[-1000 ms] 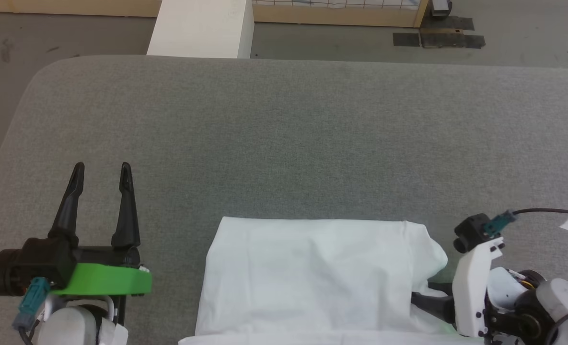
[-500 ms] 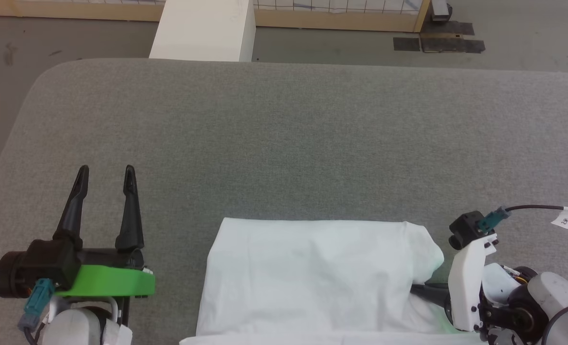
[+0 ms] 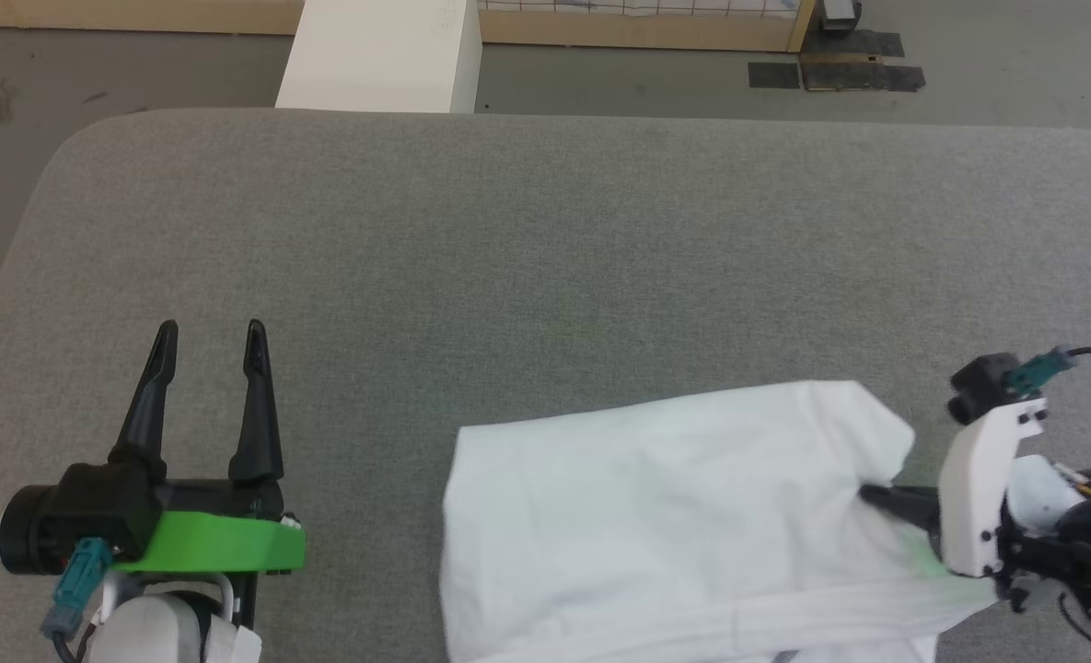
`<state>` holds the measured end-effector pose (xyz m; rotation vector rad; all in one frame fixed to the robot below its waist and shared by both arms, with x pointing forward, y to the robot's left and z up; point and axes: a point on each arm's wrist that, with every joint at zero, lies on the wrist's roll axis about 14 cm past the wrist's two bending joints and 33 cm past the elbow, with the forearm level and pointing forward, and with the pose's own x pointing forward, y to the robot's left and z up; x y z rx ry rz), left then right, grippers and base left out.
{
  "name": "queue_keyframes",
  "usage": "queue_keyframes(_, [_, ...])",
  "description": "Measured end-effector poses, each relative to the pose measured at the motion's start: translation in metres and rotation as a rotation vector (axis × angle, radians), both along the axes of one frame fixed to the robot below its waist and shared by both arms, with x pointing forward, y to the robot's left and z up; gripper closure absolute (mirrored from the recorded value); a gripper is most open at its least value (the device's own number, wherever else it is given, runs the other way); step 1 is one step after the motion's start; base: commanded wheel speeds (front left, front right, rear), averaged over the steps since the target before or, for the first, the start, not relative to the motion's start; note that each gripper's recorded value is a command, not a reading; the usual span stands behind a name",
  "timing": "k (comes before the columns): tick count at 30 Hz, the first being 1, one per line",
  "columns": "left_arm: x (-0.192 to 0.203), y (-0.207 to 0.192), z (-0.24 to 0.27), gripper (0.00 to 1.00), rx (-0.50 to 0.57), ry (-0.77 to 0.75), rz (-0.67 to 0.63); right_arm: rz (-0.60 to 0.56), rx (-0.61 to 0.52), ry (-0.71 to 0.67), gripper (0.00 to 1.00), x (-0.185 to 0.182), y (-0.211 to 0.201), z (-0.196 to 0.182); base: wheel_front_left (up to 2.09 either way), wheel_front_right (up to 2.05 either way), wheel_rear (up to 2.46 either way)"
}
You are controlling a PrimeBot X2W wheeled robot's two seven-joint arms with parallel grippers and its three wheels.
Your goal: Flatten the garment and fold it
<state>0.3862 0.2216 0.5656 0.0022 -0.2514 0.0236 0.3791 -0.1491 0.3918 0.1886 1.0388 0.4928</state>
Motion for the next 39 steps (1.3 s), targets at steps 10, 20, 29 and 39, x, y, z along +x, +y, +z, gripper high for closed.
queue_keyframes(10, [0.002, -0.003, -0.005, 0.00, -0.013, 0.013, -0.010, -0.214, -0.219, -0.010, 1.00, 0.025, -0.116, 0.011, 0.00, 0.00, 0.00])
queue_keyframes(20, [0.002, -0.008, -0.009, 0.00, -0.023, 0.022, -0.021, -0.271, -0.361, 0.008, 1.00, 0.022, -0.153, 0.018, 0.00, 0.00, 0.00])
queue_keyframes(29, [-0.008, -0.015, -0.005, 0.00, -0.031, 0.013, -0.046, -0.072, -0.410, -0.007, 1.00, 0.007, -0.113, 0.063, 0.00, 0.00, 0.00])
queue_keyframes(39, [-0.012, -0.022, -0.002, 0.00, -0.038, 0.006, -0.064, 0.131, -0.268, -0.085, 1.00, -0.013, -0.017, 0.086, 0.00, 0.00, 0.00])
